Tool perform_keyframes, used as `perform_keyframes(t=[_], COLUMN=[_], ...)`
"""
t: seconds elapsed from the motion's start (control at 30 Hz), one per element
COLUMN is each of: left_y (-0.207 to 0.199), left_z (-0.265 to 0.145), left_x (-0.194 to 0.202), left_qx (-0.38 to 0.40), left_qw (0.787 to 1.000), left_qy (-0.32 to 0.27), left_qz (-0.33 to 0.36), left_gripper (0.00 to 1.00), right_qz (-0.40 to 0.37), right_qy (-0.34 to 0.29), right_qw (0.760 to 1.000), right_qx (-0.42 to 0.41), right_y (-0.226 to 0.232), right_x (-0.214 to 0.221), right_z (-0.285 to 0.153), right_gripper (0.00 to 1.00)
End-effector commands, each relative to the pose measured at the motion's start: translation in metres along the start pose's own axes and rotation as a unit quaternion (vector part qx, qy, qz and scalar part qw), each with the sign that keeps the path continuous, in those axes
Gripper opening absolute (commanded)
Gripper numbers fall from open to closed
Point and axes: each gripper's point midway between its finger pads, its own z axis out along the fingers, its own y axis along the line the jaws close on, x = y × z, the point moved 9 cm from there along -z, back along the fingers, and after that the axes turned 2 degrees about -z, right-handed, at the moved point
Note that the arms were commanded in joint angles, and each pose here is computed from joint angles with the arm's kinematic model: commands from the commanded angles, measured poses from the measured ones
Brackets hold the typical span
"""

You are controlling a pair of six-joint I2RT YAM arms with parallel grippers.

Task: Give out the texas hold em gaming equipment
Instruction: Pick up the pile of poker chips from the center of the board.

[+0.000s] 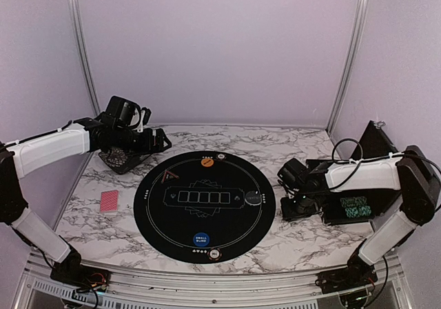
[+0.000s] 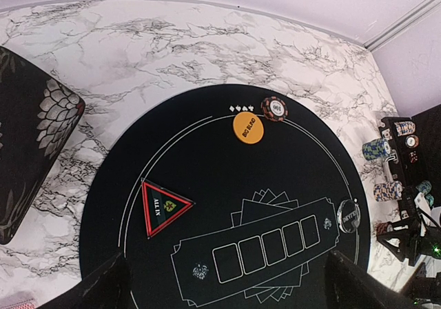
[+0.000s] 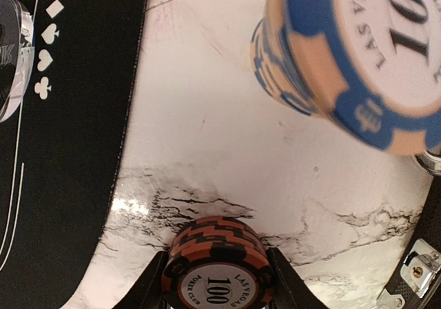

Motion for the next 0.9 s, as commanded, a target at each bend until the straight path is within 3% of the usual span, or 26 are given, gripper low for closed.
perform_keyframes(t=[0.0,0.4,0.6,0.7,0.87], left_y=[-0.0024,-0.0024,-0.0018,-0.002,-0.002], left_z=[0.0005,0.0009,0.0023,0.0016,0.0016], left_x=[-0.007,-0.0068,-0.0061,-0.0063,-0.0065], left_qx=[0.009,0.01,0.009,0.009,0.009], left_qw=[1.0,1.0,1.0,1.0,1.0], left_qy=[-0.008,-0.008,-0.006,-0.006,-0.007], left_qz=[0.004,0.003,0.003,0.003,0.003], left_gripper=[0.99,0.99,0.99,0.99,0.99], right_qz=[0.004,0.003,0.002,0.002,0.003], right_qy=[-0.003,-0.002,-0.001,0.002,0.003], right_qw=[1.0,1.0,1.0,1.0,1.0], right_qx=[-0.003,-0.001,-0.003,-0.004,-0.006], right_y=[0.0025,0.0027,0.0031,0.0032,0.0031], right_x=[-0.0001,-0.0001,0.0004,0.0014,0.0018], right_z=[0.0014,0.0032,0.0034,0.004,0.0038], right_gripper=[0.35,0.48,0.5,0.47,0.34])
